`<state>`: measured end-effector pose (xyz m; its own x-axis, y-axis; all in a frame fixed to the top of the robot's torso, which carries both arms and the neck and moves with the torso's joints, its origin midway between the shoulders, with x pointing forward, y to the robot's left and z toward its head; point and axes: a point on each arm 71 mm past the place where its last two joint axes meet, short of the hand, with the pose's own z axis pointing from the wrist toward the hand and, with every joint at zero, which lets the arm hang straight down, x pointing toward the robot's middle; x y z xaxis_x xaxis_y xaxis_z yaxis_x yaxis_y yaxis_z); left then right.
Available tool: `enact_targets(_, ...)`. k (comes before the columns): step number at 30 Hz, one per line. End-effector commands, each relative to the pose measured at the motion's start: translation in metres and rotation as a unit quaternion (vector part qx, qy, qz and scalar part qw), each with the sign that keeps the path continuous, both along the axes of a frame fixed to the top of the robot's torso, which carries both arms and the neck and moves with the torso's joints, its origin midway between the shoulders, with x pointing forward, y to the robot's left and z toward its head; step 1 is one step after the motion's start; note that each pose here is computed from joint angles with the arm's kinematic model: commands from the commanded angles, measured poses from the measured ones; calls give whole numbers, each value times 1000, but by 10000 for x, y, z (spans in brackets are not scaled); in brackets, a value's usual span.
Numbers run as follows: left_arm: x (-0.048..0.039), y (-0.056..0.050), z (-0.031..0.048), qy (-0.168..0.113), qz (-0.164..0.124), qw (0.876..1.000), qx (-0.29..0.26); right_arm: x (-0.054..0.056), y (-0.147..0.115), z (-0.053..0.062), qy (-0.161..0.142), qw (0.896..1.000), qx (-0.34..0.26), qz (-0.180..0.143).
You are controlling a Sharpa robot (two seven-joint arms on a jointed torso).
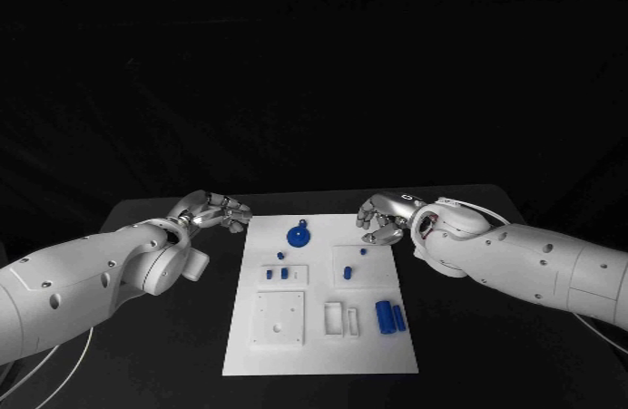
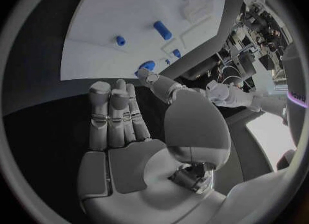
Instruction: Assemble the parts on the task board
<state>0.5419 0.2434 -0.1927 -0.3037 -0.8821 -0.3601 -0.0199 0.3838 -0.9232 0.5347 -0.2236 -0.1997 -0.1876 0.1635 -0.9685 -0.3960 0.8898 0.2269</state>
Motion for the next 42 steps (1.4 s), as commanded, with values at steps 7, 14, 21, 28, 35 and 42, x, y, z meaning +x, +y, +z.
enact_targets(7,-105,-111,49,26,1,988,-153,-33,33,-192,-10,995,-99,3)
enact_targets(14,-132,-177,58,25,-8,987,-157,-29,76,-295,-22,993,-114,-12)
enact_targets(21,-131,-170,58,25,-6,987,-159,-49,132,-415,-13,992,-124,-9)
enact_targets(28,-129,-160,57,26,-5,987,-160,-58,143,-496,-7,991,-130,-8)
enact_targets(35,-129,-154,56,26,-4,987,-159,-62,157,-543,-5,991,-132,-7)
enact_targets(42,-129,-152,54,27,-4,987,-159,-68,197,-578,0,991,-134,-3)
